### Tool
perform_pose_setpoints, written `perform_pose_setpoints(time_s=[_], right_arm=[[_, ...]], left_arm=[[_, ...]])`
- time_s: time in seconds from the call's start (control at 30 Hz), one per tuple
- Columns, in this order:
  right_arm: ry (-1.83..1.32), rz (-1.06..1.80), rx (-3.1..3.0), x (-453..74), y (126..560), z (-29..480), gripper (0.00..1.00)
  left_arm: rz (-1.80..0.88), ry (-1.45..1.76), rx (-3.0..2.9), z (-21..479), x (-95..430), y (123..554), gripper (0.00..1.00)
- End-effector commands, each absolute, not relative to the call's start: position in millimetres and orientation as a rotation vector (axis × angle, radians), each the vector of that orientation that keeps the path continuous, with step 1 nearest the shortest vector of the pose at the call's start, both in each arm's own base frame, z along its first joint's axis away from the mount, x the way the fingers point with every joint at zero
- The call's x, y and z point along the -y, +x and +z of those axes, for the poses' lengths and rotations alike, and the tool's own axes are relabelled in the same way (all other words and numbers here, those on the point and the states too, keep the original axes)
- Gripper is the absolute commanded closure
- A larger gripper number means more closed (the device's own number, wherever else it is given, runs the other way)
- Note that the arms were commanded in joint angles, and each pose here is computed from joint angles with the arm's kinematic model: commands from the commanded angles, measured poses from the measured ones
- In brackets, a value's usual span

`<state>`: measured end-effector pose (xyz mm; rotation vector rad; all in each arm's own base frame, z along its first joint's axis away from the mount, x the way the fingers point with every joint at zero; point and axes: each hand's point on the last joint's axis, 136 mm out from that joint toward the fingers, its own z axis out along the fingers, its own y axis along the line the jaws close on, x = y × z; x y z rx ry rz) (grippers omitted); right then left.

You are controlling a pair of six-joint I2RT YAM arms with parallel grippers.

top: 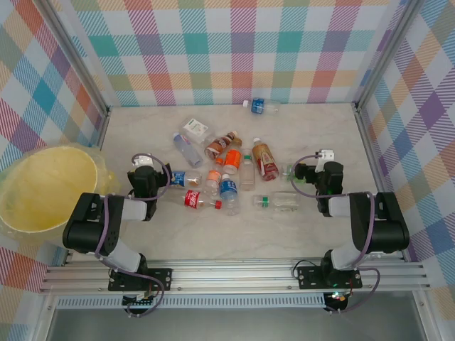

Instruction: Put the plastic bottles in the bin

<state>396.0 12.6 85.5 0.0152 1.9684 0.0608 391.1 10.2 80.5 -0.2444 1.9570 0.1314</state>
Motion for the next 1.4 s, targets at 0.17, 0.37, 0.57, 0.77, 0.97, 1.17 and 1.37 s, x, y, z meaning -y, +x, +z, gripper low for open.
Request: perform_pose_setpoints(time_s=[0.17, 0.37, 0.57, 0.77, 0.97, 1.17, 1.37], right_arm=[[0.014, 0.077, -1.943, -14, 397, 91, 0.0], [0.013, 0.076, -1.943, -14, 397, 91, 0.0], [0.014, 0.075, -1.942, -14, 397, 91, 0.0], [0.013, 0.076, -1.942, -14, 397, 92, 0.0], [0.018, 0.074, -1.938, -13, 397, 98, 0.0], [0.025, 0.081, -2.009, -14, 395, 127, 0.0], [0.311, 0.173, -2.18, -8, 385, 128, 0.0]], left_arm=[[0.133, -0.241, -1.937, 84, -13, 392, 0.0], [0.135, -0.24, -1.941, 83, -13, 391, 0.0], [0.136, -0.24, -1.94, 83, -13, 392, 0.0], [0.134, -0.24, -1.938, 83, -12, 392, 0.0], [0.12, -0.206, -1.967, 92, -7, 396, 0.0], [0.106, -0.215, -1.999, 140, -3, 408, 0.0], [0.063, -0.333, -2.046, 164, 5, 406, 0.0]])
